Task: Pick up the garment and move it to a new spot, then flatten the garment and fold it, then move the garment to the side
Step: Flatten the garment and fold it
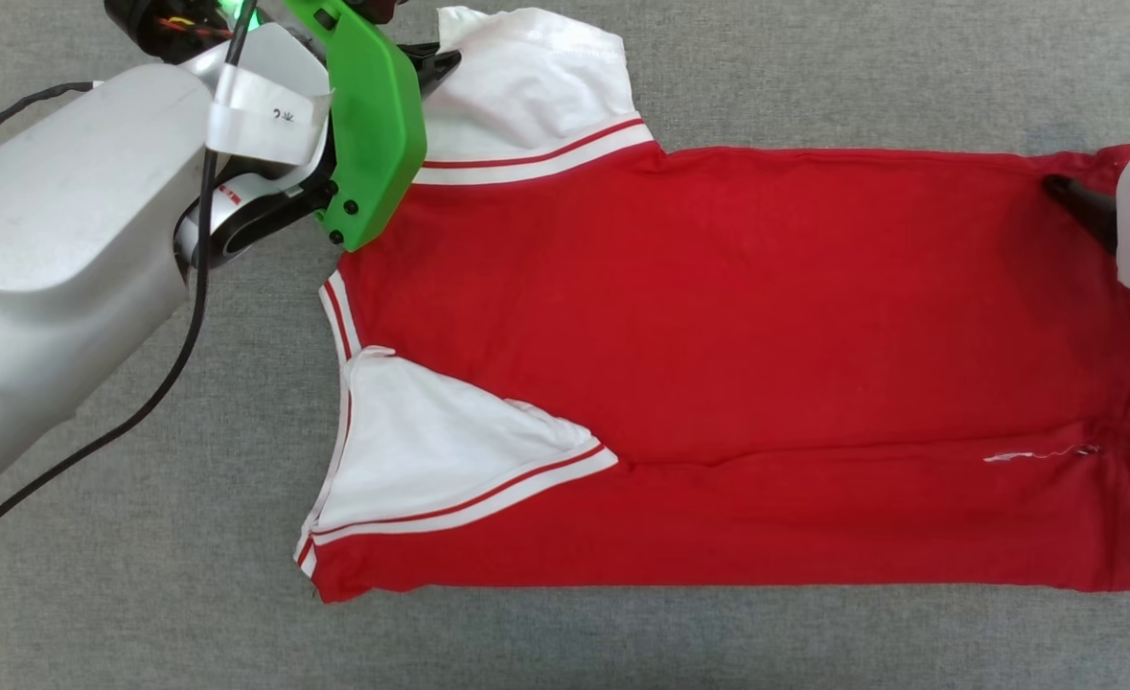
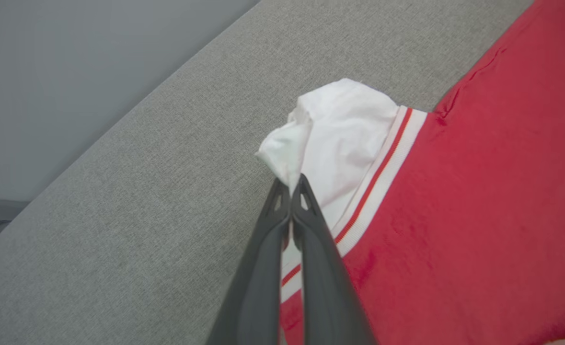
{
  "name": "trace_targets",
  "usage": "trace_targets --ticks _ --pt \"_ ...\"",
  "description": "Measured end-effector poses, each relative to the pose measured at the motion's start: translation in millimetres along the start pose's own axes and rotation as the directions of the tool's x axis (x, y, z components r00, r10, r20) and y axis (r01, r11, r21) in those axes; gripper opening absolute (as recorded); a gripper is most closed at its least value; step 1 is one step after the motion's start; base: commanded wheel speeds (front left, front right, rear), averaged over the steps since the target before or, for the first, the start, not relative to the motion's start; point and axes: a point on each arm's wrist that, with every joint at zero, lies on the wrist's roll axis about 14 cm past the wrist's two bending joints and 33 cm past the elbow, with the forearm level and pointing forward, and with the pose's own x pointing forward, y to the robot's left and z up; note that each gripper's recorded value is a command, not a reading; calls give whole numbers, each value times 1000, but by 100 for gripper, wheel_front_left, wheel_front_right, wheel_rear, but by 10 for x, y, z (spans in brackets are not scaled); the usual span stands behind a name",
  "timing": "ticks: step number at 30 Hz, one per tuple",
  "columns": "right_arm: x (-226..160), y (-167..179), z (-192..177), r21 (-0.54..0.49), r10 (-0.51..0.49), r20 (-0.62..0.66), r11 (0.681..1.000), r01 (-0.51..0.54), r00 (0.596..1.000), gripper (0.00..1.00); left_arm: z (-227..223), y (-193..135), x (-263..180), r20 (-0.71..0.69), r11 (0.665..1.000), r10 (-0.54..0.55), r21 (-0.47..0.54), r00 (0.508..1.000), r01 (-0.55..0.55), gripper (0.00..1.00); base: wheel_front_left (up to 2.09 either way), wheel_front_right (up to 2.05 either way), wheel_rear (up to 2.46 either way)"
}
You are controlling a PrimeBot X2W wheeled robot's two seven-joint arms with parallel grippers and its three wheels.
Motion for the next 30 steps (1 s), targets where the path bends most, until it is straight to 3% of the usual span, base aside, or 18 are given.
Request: trace_targets --ticks 4,5,6,7,14,25,30 --pt "97 46 -88 6 16 -40 1000 -16 999 100 -47 6 10 -8 1000 0 -6 1000 0 0 0 0 0" --pt "100 46 -90 11 20 -36 1000 -19 999 64 -47 9 9 -7 1000 1 -6 1000 -1 0 0 0 0" --pt "94 40 -87 14 20 -28 1000 -20 999 39 -41 8 7 -6 1000 1 -6 1000 -1 0 0 0 0" --pt "86 36 -76 16 19 -15 1000 -19 1000 0 -31 9 0 -2 1000 3 -5 1000 -3 0 0 0 0" --pt "-69 76 89 45 28 165 998 -36 986 0 29 3 -134 33 1000 28 -14 999 -28 0 0 0 0" --pt "-620 180 102 17 35 435 999 -47 900 0 -157 -297 -534 75 998 41 -49 996 -37 0 0 0 0" --pt "-838 270 -53 8 48 488 998 -60 872 0 -371 -452 -759 73 996 52 -76 996 -47 0 0 0 0"
